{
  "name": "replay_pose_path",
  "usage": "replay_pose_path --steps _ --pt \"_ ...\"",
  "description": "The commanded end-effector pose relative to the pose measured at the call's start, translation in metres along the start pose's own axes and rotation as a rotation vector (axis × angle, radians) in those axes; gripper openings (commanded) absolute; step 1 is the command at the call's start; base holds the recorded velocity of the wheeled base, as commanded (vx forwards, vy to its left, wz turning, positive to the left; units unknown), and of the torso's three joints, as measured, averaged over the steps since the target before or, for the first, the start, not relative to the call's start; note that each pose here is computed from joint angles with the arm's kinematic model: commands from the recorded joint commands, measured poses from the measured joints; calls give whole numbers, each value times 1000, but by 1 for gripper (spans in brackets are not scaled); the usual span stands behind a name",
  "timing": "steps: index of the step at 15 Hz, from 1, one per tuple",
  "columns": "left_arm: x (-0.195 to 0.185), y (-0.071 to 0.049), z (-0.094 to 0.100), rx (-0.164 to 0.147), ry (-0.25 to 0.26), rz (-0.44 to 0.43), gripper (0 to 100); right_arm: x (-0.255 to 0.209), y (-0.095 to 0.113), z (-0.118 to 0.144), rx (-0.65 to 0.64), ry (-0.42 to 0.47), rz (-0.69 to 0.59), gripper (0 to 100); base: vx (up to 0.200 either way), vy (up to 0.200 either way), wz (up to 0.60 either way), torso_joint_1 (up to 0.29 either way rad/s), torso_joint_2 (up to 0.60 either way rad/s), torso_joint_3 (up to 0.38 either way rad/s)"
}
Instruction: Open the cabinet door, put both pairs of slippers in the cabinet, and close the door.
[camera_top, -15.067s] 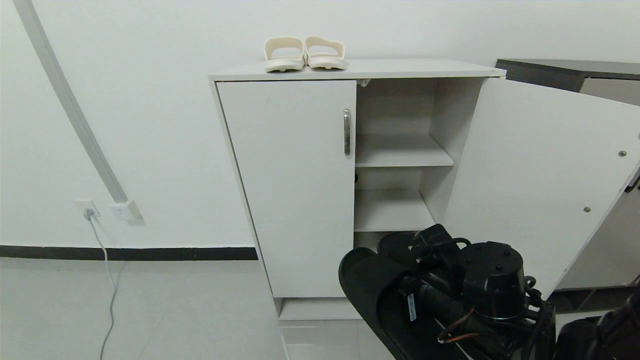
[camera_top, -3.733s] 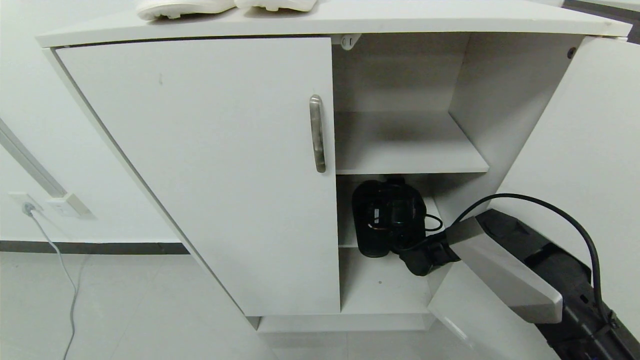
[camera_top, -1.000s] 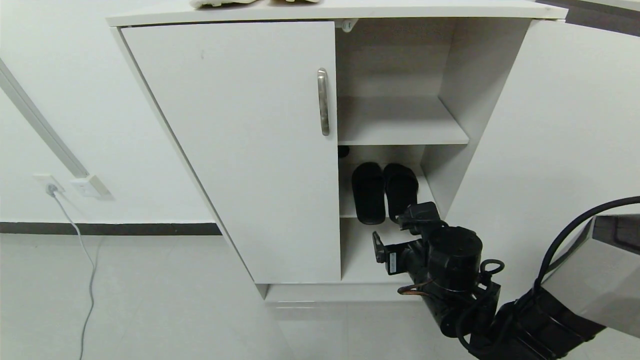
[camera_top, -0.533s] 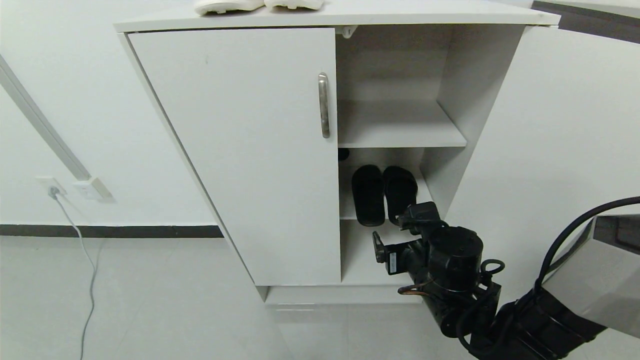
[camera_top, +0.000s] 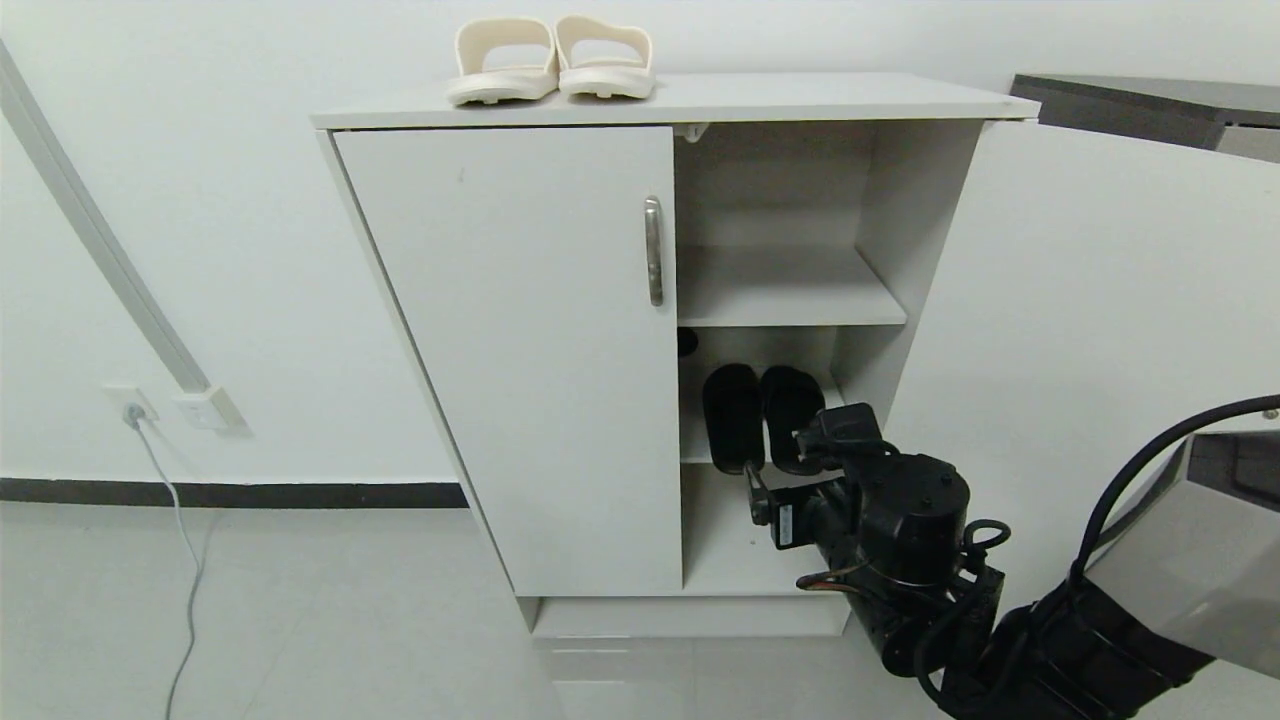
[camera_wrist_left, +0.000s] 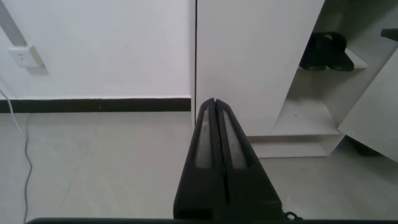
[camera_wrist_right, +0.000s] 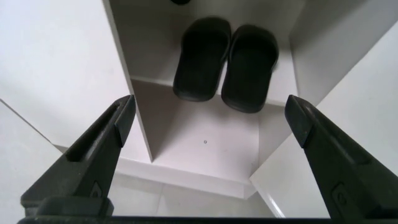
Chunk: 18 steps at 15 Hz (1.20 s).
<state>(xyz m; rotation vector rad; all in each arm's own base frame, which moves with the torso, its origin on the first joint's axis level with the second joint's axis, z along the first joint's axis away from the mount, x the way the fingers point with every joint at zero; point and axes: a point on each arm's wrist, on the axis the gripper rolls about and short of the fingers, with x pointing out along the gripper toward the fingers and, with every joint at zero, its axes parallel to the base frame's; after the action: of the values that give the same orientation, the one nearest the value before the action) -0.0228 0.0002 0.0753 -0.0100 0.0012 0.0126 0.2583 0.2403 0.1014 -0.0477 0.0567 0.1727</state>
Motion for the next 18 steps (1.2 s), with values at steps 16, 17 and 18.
replay_pose_path --steps 16,17,18 --pt "0 0 0 -8 2 4 0 -5 4 -6 -15 16 17 100 0 25 0 0 1 5" --pt "0 0 0 -8 2 4 0 -5 4 -6 -16 18 17 100 0 200 0 2 7 17" --pt "0 0 0 -10 2 4 0 -5 4 -6 -16 18 16 100 0 200 0 2 2 7"
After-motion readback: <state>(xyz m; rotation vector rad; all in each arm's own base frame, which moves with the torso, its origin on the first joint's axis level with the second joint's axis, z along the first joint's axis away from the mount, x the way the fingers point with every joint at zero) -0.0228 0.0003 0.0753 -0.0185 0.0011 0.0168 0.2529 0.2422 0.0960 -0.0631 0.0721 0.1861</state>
